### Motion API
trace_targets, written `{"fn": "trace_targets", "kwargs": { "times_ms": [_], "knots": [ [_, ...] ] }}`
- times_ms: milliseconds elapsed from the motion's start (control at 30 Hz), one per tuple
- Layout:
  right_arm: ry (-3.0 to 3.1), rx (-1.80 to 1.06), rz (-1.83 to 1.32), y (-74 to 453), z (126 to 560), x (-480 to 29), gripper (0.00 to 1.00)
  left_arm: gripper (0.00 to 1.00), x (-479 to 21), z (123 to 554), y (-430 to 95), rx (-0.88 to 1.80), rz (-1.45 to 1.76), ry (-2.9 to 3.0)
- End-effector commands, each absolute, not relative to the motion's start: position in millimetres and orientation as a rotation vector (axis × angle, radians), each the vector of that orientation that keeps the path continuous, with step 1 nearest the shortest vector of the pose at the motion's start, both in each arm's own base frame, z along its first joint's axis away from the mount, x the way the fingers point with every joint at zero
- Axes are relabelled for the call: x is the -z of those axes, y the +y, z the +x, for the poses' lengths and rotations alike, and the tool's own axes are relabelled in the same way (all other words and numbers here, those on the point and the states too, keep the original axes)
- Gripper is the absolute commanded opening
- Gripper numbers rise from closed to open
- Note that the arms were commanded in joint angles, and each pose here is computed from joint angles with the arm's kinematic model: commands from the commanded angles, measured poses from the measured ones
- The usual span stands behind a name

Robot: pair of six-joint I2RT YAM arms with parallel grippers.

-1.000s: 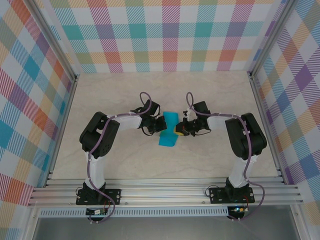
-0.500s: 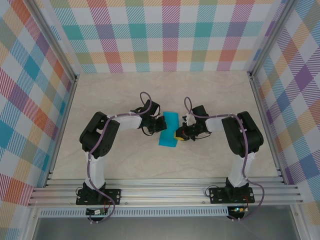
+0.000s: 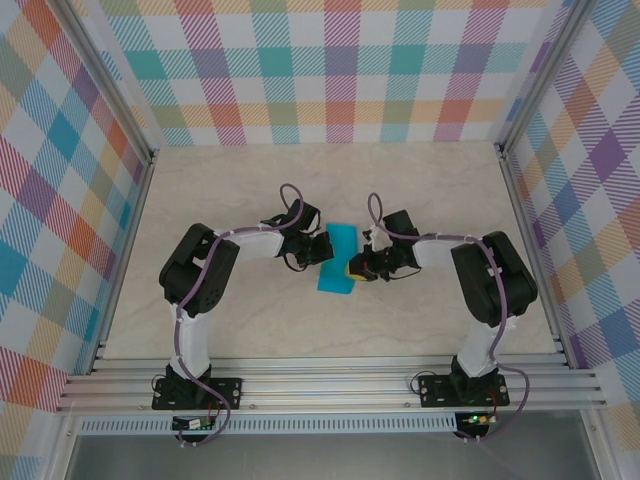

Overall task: Fold a paper plane with a square sheet of paper (pick it up from the middle)
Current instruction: Fold the square sheet of paper in half at the center of the table.

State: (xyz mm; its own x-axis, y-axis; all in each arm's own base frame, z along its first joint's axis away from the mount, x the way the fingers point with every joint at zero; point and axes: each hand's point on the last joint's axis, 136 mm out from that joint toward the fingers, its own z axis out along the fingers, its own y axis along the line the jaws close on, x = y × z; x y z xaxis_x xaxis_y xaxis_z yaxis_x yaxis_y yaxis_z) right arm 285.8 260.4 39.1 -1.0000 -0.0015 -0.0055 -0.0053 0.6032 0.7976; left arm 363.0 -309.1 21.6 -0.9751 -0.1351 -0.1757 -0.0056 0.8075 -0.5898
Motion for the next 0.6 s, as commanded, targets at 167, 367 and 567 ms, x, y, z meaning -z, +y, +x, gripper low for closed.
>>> {"fn": "trace_targets", "kwargs": {
  "times_ms": [167, 367, 567],
  "knots": [
    [2.914, -1.336, 0.024, 253.9, 266.8, -1.2, 0.00, 0.00, 13.9, 334.3, -296.1, 0.792, -0.111, 2.917],
    [2.863, -1.351, -0.003, 256.4, 271.5, -22.6, 0.00, 0.00, 15.7, 333.2, -295.6, 0.791, -0.109, 2.920],
    [2.808, -1.414, -0.045, 262.7, 267.7, -44.2, 0.00, 0.00, 14.8, 333.6, -295.9, 0.793, -0.108, 2.918]
  ]
}}
